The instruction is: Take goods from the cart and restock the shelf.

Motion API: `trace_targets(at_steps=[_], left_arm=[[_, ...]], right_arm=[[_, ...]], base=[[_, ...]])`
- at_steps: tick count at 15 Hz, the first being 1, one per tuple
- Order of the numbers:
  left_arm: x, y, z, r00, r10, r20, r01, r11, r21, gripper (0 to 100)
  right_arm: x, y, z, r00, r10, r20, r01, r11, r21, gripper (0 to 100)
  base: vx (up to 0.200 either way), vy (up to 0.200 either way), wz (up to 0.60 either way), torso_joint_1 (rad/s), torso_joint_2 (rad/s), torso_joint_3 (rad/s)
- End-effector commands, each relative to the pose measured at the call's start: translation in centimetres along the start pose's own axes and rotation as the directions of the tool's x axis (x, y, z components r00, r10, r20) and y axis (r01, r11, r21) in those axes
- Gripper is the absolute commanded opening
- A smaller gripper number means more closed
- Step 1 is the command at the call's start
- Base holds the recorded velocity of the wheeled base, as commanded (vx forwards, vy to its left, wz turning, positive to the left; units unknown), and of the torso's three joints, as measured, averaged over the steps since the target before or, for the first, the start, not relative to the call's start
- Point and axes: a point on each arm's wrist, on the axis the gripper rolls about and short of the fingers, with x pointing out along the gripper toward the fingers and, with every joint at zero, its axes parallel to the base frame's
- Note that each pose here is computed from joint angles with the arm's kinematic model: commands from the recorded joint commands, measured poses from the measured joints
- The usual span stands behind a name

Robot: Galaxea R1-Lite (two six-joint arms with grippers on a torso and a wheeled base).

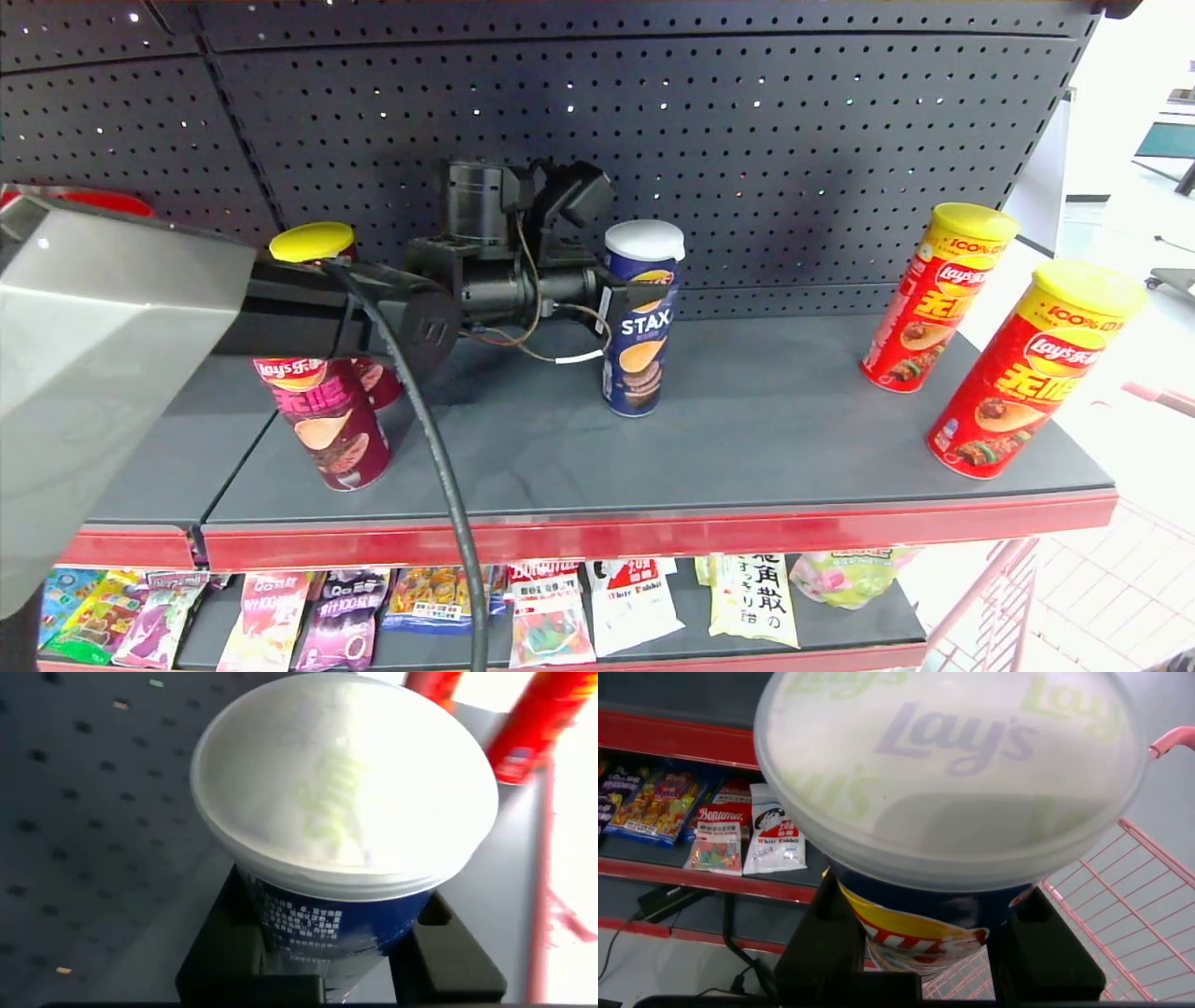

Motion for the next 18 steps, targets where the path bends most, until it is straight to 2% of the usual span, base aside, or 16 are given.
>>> trace_targets(at_steps=[1, 3, 4, 7, 10, 12, 15, 17, 18], left_arm=[[-4.2, -2.3, 1.8, 0.999, -0.037, 0.012, 0.037, 0.999, -0.019, 0], [-6.2, -3.4, 1.4, 0.997, -0.078, -0.004, 0.078, 0.996, -0.032, 0], [-7.2, -4.2, 0.3, 0.996, -0.086, -0.013, 0.085, 0.996, -0.03, 0], [-7.6, -4.7, -1.1, 0.995, -0.083, 0.056, 0.082, 0.997, 0.015, 0], [-7.9, -5.2, -1.5, 0.991, -0.122, 0.052, 0.122, 0.993, 0.01, 0], [-8.0, -5.3, -2.1, 0.989, -0.144, 0.036, 0.145, 0.989, -0.006, 0], [-8.1, -5.8, -1.8, 0.987, -0.157, 0.04, 0.158, 0.987, -0.007, 0], [-8.3, -6.3, -1.5, 0.985, -0.168, 0.037, 0.17, 0.985, -0.036, 0], [-8.2, -6.2, -1.6, 0.986, -0.164, 0.036, 0.165, 0.986, -0.037, 0]], right_arm=[[0.0, 0.0, 0.0, 1.0, 0.0, -0.001, 0.0, 1.0, 0.0, 0], [0.0, 0.0, 0.1, 1.0, 0.0, 0.003, 0.0, 1.0, 0.0, 0], [0.0, 0.0, 0.2, 1.0, 0.0, 0.005, 0.0, 1.0, 0.001, 0], [0.0, 0.0, 0.4, 1.0, 0.0, 0.005, 0.0, 1.0, 0.001, 0], [-0.1, -0.1, 0.5, 1.0, -0.002, 0.008, 0.002, 1.0, 0.001, 0], [-0.1, -0.1, 0.5, 1.0, -0.002, 0.011, 0.002, 1.0, 0.001, 0], [-0.1, -0.1, 0.6, 1.0, -0.003, 0.015, 0.003, 1.0, 0.001, 0], [-0.2, -0.1, 0.6, 1.0, -0.005, 0.018, 0.005, 1.0, 0.002, 0], [-0.2, -0.1, 0.7, 1.0, -0.005, 0.021, 0.005, 1.0, 0.002, 0]], base=[[0.0, 0.0, 0.0, 0.0, 0.0, 0.0], [0.0, 0.0, 0.0, 0.0, 0.0, 0.0], [0.0, 0.0, 0.0, 0.0, 0.0, 0.0], [0.0, 0.0, 0.0, 0.0, 0.0, 0.0], [0.0, 0.0, 0.0, 0.0, 0.0, 0.0], [0.0, 0.0, 0.0, 0.0, 0.0, 0.0], [0.0, 0.0, 0.0, 0.0, 0.0, 0.0], [0.0, 0.0, 0.0, 0.0, 0.0, 0.0], [0.0, 0.0, 0.0, 0.0, 0.0, 0.0]])
